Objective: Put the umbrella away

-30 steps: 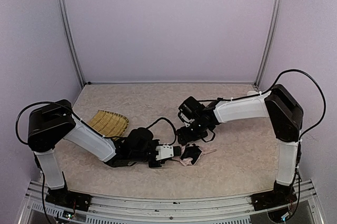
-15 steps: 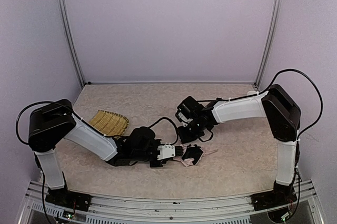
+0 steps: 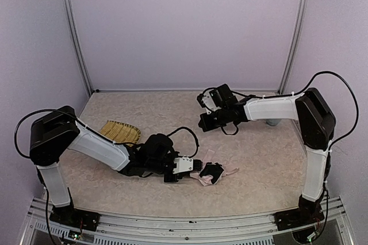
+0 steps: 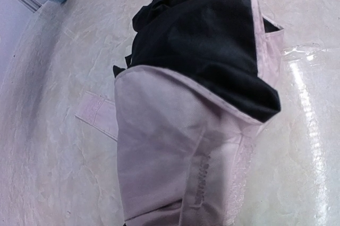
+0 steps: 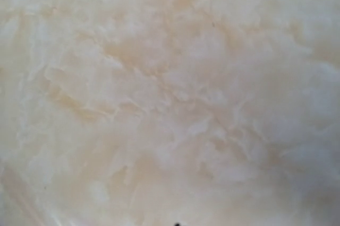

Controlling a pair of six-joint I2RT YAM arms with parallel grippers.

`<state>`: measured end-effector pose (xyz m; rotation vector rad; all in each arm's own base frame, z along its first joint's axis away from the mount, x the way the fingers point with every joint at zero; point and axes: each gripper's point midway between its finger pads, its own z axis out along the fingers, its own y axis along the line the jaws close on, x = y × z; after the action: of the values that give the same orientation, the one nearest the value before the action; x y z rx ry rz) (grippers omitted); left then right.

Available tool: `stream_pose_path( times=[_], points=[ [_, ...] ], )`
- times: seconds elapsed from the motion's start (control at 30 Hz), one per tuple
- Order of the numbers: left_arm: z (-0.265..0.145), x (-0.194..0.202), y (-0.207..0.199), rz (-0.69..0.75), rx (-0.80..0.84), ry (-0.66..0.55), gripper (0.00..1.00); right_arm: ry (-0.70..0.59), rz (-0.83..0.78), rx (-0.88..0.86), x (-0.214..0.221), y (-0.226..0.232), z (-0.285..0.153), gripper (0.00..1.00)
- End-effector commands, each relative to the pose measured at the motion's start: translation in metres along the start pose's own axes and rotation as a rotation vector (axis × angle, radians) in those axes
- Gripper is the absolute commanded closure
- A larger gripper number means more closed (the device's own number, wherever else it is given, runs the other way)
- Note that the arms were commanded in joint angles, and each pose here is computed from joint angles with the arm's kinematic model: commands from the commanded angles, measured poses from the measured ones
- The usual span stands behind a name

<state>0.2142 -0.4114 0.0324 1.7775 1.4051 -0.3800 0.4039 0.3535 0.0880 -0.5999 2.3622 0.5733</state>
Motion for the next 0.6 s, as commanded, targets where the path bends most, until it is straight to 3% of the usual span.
stream_pose_path(
  times=[0.0,0.13,0.23,0.37,0.57],
  points=[
    [-0.008,0.076,-0.068,-0.043,0.243,0.249,1.00,-0.016,-0.113,-0.004,-0.012,0.007,-0.024,0.91],
    [-0.011,0.075,-0.071,0.031,0.223,0.248,1.00,0.131,-0.179,0.029,0.033,-0.004,-0.034,0.51],
    [-0.012,0.075,-0.073,0.065,0.212,0.250,1.00,0.274,-0.240,0.017,0.072,-0.007,-0.036,0.33],
    [-0.011,0.078,-0.075,0.066,0.223,0.261,1.00,0.401,-0.358,-0.038,0.102,-0.005,-0.029,0.28],
    [-0.010,0.081,-0.077,0.067,0.230,0.274,1.00,0.431,-0.482,-0.123,0.111,0.002,-0.024,0.27]
  ],
)
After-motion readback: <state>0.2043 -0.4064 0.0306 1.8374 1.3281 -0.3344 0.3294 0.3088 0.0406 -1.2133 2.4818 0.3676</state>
